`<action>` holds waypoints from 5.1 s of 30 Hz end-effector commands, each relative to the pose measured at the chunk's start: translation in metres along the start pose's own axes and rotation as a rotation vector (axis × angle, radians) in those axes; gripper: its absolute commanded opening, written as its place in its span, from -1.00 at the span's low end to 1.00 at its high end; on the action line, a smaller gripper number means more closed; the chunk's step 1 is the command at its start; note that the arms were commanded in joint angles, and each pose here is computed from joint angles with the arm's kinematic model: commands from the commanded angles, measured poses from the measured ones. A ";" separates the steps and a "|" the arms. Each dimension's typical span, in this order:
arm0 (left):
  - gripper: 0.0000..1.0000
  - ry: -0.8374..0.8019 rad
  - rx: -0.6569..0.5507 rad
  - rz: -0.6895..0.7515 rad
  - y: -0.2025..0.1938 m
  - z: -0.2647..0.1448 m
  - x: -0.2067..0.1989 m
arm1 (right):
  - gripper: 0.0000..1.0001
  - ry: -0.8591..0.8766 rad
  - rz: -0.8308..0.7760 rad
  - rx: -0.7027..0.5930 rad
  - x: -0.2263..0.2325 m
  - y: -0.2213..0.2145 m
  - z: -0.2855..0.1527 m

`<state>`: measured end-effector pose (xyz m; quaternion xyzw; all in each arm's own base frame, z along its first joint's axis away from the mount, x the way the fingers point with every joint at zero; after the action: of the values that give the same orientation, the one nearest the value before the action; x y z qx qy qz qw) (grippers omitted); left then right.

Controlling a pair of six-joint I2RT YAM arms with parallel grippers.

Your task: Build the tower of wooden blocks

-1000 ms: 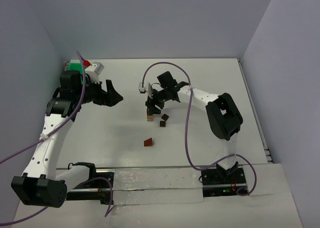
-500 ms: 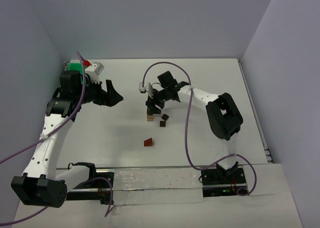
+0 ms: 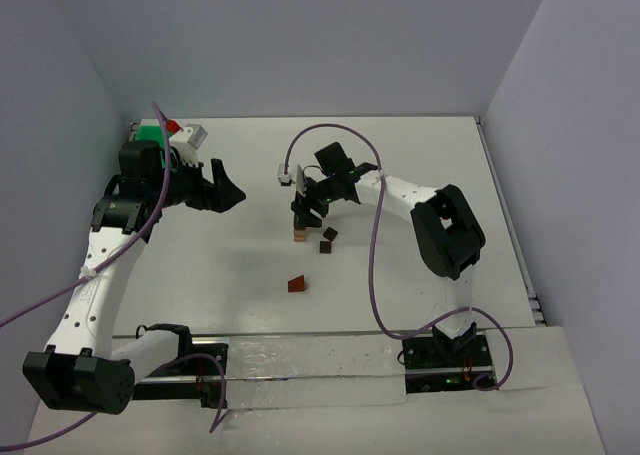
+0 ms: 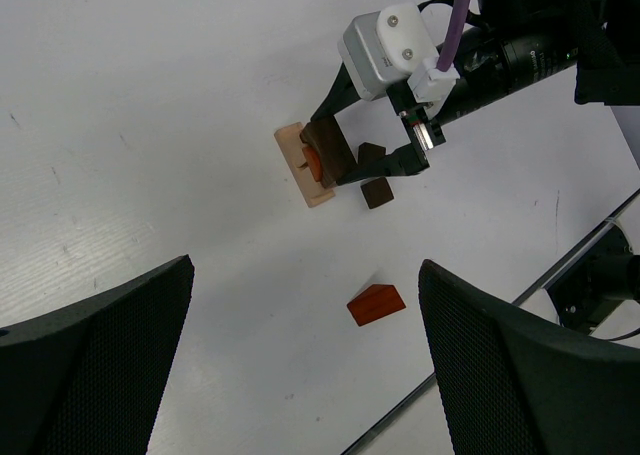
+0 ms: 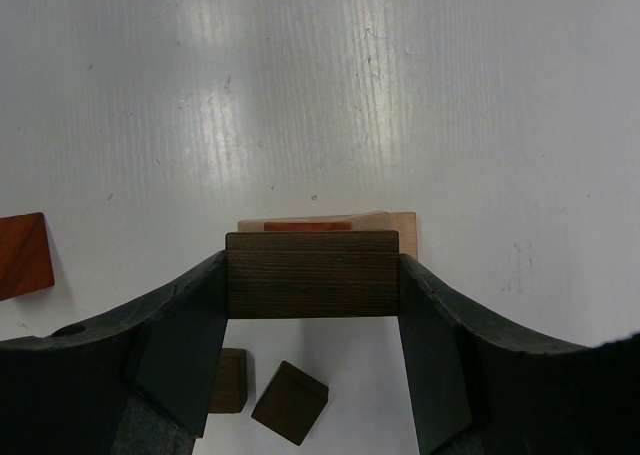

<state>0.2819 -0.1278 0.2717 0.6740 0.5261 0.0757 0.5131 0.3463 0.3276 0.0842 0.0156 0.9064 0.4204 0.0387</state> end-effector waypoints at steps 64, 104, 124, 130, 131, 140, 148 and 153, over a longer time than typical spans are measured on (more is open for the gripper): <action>0.99 -0.028 -0.033 0.029 0.006 -0.003 -0.005 | 0.83 0.004 -0.042 0.008 0.000 0.003 0.009; 0.99 0.277 -0.108 -0.028 0.023 -0.003 0.046 | 0.96 -0.681 0.653 -0.189 -0.055 0.125 -0.135; 0.98 0.357 -0.181 -0.034 0.025 -0.022 0.057 | 0.99 -0.676 1.070 0.190 -0.018 0.052 -0.038; 0.98 0.370 -0.176 -0.034 0.021 -0.022 0.060 | 0.99 -0.679 1.135 0.299 -0.011 0.022 -0.007; 0.99 0.369 -0.174 -0.034 0.020 -0.022 0.061 | 0.99 -0.682 1.142 0.306 -0.010 0.020 -0.005; 0.99 0.371 -0.170 -0.042 0.017 -0.020 0.063 | 0.88 -0.732 1.181 0.351 -0.013 0.000 0.014; 0.98 0.382 -0.170 -0.045 0.015 -0.021 0.065 | 0.77 -0.723 1.233 0.351 -0.015 -0.004 0.029; 0.98 0.383 -0.165 -0.047 0.013 -0.019 0.067 | 0.62 -0.728 1.246 0.352 -0.016 -0.006 0.033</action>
<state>0.3032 -0.0662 0.2507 0.6024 0.6283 0.2147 0.4430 0.3565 0.3377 0.0467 0.6623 0.7272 0.1605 0.0821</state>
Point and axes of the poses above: each gripper's point midway between its finger pads, its own z axis out along the fingers, its own x axis along the line the jaws close on, y = z × x, the point moved 1 cm from there along -z, back along the fingers, and after that the axes turned 5 degrees about -z, right-handed, at the moved point
